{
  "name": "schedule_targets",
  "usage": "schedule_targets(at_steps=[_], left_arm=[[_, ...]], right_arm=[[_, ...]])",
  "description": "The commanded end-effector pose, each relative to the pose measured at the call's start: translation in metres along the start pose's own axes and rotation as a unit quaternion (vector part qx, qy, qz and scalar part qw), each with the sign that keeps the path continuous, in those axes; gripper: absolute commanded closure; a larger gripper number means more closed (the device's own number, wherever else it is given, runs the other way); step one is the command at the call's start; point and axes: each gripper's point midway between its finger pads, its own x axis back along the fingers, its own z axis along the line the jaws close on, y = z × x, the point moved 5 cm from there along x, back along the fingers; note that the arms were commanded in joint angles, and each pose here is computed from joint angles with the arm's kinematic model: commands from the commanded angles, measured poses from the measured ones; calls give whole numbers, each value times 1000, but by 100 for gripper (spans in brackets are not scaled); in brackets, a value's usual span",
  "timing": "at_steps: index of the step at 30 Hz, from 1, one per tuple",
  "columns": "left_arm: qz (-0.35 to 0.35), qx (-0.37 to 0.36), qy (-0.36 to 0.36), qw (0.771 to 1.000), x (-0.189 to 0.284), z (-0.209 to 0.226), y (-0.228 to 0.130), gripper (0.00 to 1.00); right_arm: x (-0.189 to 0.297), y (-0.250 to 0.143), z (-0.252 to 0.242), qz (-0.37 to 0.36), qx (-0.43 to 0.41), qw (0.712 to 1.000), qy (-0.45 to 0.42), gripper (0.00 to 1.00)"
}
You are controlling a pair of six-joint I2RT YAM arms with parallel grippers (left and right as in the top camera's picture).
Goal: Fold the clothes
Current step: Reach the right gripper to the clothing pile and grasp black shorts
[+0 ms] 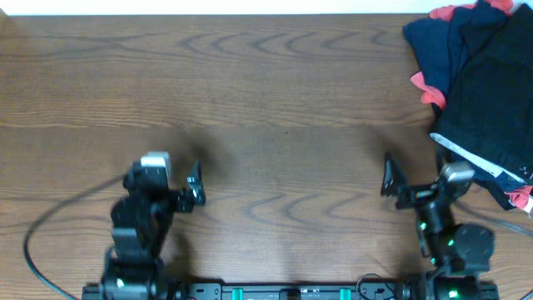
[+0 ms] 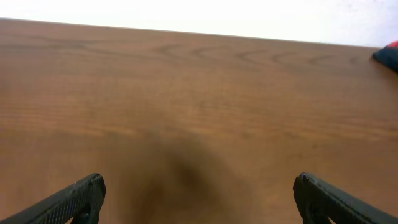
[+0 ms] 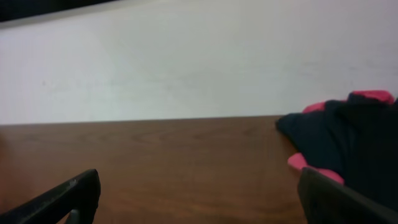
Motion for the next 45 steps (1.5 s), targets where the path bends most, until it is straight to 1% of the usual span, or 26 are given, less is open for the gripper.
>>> schedule_targets(at_steps=[1, 4, 7, 11, 13, 15, 17, 20, 23, 25, 26, 28, 30, 32, 34, 37, 41, 43, 45], left_arm=[[28, 6, -16, 999, -8, -9, 34, 2], [76, 11, -15, 997, -18, -12, 57, 2], [134, 16, -7, 991, -27, -14, 77, 2], [208, 21, -3, 978, -36, -16, 93, 2], [241, 19, -26, 970, -41, -22, 97, 2], [264, 28, -47, 963, -46, -28, 98, 2], [272, 33, -61, 960, -53, -31, 97, 2], [281, 35, -59, 957, -61, -30, 93, 2], [288, 36, -59, 955, -66, -29, 90, 2], [292, 37, -59, 954, -68, -29, 88, 2], [292, 39, -66, 953, -68, -31, 88, 2], [286, 41, -75, 954, -70, -33, 90, 2], [281, 42, -78, 956, -71, -34, 92, 2], [273, 41, -80, 958, -73, -34, 95, 2], [263, 39, -81, 960, -75, -34, 98, 2], [260, 39, -82, 961, -76, -34, 99, 2], [265, 41, -80, 960, -79, -34, 96, 2], [268, 41, -80, 959, -79, -34, 94, 2], [269, 42, -80, 959, -79, -34, 93, 2]], right_arm=[[-13, 39, 3, 10, -9, 1000, 2, 1], [-33, 57, 2, 66, -15, 998, -8, 1], [-58, 71, -1, 141, -18, 990, -21, 1], [-91, 79, -13, 248, -26, 966, -62, 1], [-108, 77, -22, 301, -31, 949, -87, 1], [-123, 71, -28, 355, -25, 930, -96, 1], [-138, 62, -33, 405, -6, 910, -89, 1], [-156, 39, -45, 453, 39, 887, -85, 1], [-164, 16, -57, 486, 58, 867, -94, 1], [-165, 0, -63, 515, 77, 850, -83, 1], [-163, -10, -71, 534, 82, 836, -93, 1], [-158, -20, -82, 558, 82, 818, -114, 1], [-153, -29, -101, 575, 70, 799, -162, 1], [-149, -35, -122, 578, 50, 783, -222, 3], [-148, -41, -138, 578, 30, 775, -254, 8], [-147, -55, -156, 586, 3, 766, -266, 11], [-145, -74, -173, 603, -11, 748, -276, 15], [-148, -83, -180, 604, -14, 747, -278, 16], [-154, -89, -185, 599, -11, 751, -278, 16]])
